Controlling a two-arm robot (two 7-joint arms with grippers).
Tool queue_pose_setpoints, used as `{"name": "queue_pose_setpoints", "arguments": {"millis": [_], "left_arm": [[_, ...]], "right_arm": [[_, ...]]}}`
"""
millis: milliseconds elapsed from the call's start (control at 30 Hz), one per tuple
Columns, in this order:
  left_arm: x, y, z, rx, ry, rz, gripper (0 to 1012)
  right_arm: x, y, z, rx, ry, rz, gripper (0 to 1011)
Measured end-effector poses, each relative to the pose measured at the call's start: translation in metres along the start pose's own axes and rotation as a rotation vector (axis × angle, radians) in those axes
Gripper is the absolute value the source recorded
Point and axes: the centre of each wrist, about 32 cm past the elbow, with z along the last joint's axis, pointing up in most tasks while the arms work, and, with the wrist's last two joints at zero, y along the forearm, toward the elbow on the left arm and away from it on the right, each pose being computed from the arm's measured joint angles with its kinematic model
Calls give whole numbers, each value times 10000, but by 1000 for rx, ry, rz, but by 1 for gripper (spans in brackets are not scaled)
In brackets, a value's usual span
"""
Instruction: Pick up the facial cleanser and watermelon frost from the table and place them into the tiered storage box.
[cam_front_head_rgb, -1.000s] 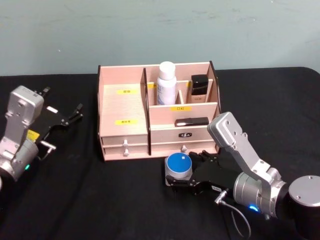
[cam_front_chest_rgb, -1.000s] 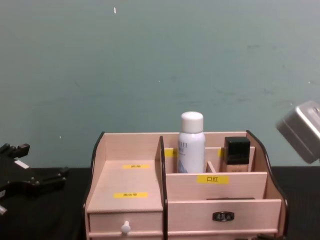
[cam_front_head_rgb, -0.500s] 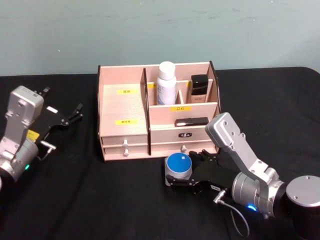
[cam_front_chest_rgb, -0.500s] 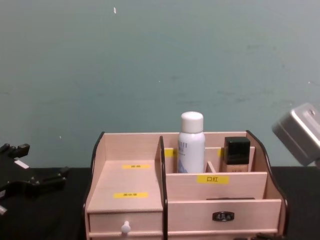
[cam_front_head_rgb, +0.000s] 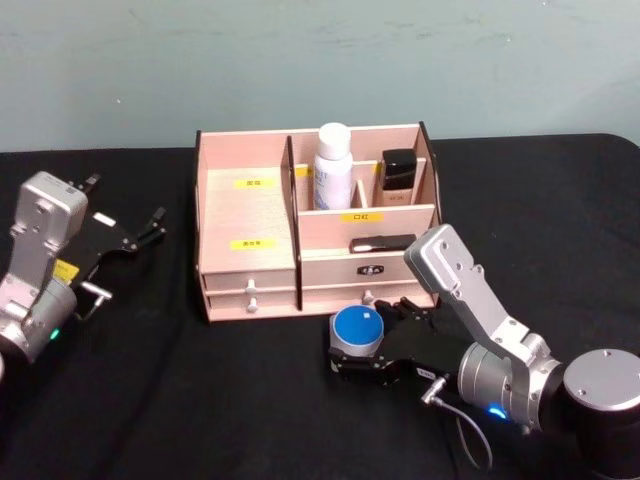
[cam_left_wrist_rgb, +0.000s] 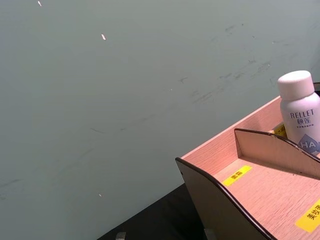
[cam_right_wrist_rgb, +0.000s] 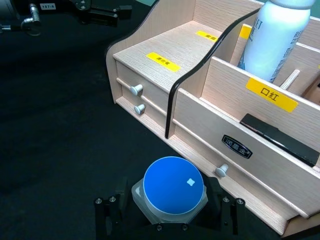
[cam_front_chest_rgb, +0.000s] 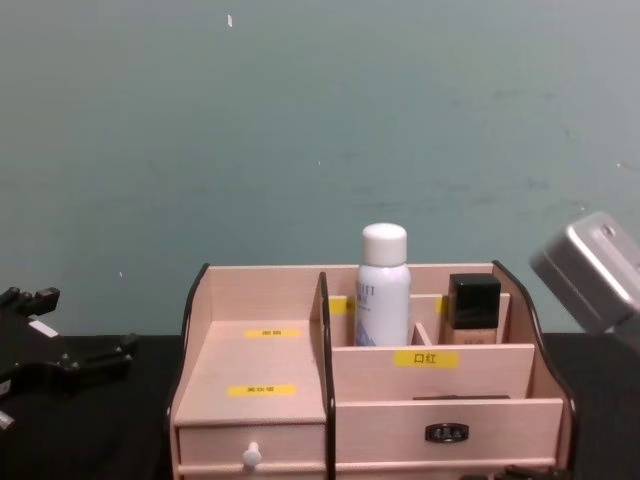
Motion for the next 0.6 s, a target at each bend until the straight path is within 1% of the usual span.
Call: {"name": "queue_pose_setpoints", "arguments": {"millis": [600], "left_arm": [[0, 0, 0, 0, 0, 0, 1010]], "right_arm": [[14, 47, 5, -10, -20, -2, 1003]]}}
